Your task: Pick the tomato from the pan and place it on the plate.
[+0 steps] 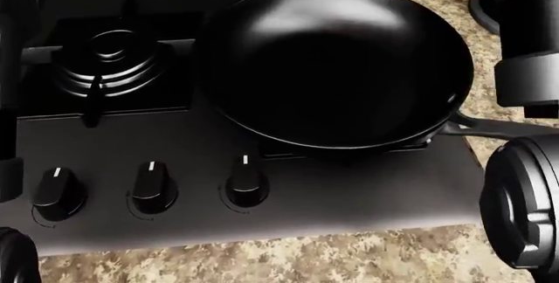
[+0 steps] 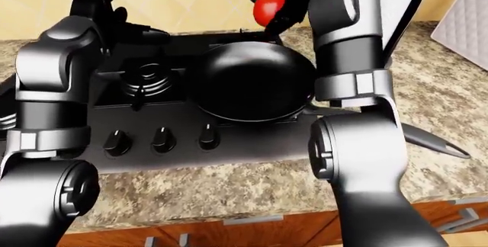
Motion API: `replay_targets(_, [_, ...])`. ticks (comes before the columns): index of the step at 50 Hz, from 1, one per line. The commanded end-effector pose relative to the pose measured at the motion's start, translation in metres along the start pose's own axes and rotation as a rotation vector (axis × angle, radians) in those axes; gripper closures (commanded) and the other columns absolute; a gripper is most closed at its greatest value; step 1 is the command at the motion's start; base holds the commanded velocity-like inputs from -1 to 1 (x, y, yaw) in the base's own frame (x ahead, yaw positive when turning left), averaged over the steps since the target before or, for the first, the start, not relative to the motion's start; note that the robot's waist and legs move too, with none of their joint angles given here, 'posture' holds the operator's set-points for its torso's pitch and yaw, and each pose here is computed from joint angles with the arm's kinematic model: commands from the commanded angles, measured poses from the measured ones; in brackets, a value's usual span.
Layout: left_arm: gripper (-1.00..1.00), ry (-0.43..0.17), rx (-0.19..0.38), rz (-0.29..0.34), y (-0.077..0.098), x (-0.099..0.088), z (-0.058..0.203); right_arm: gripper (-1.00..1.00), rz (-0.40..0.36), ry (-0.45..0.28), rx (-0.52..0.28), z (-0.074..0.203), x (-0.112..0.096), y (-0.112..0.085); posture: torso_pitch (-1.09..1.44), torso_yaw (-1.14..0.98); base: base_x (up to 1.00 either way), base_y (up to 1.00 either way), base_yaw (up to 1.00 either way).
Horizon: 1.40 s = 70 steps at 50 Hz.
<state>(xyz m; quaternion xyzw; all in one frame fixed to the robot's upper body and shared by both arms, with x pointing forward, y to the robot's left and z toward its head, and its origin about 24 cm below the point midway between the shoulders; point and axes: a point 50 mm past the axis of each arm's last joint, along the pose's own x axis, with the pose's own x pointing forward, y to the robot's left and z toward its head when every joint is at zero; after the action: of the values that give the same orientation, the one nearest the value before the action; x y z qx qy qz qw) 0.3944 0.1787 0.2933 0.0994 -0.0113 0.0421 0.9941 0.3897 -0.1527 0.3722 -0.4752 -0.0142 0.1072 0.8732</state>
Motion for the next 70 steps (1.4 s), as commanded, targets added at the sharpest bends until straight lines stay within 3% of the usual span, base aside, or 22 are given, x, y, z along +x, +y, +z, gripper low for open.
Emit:
replay_targets(1, [-1.00, -0.109, -0.003, 0.023, 0.008, -0.006, 0.030, 1.00, -0.125, -0.071, 0.081, 0.014, -0.014, -0.024, 0.00, 0.00, 0.00, 0.00, 0.00])
replay_targets(4, [-1.00, -0.112, -0.001, 0.030, 0.011, -0.007, 0.032, 1.00, -0.170, -0.037, 0.203, -0.003, -0.010, -0.023, 0.00, 0.00, 0.00, 0.00, 0.00])
replay_targets(8, [-1.00, -0.112, -0.003, 0.035, 0.013, -0.007, 0.031, 1.00, -0.198, -0.062, 0.355, -0.010, -0.012, -0.024, 0.00, 0.00, 0.00, 0.00, 0.00])
replay_targets(14, [-1.00, -0.105, -0.013, 0.044, 0.017, -0.007, 0.027, 1.00, -0.204, -0.080, 0.443, -0.015, -0.013, -0.023, 0.00, 0.00, 0.00, 0.00, 0.00])
replay_targets(17, [-1.00, -0.100, -0.015, 0.044, 0.016, -0.005, 0.025, 1.00, -0.217, -0.156, 0.514, -0.010, -0.019, -0.035, 0.00, 0.00, 0.00, 0.00, 0.00])
replay_targets(30, [-1.00, -0.093, -0.017, 0.044, 0.016, -0.004, 0.019, 1.00, -0.216, -0.175, 0.498, -0.013, -0.018, -0.025, 0.00, 0.00, 0.00, 0.04, 0.00])
replay_targets(70, [-1.00, -0.104, 0.011, 0.033, 0.008, -0.008, 0.027, 1.00, -0.200, -0.167, 0.468, -0.011, -0.027, -0.030, 0.00, 0.00, 0.00, 0.13, 0.00])
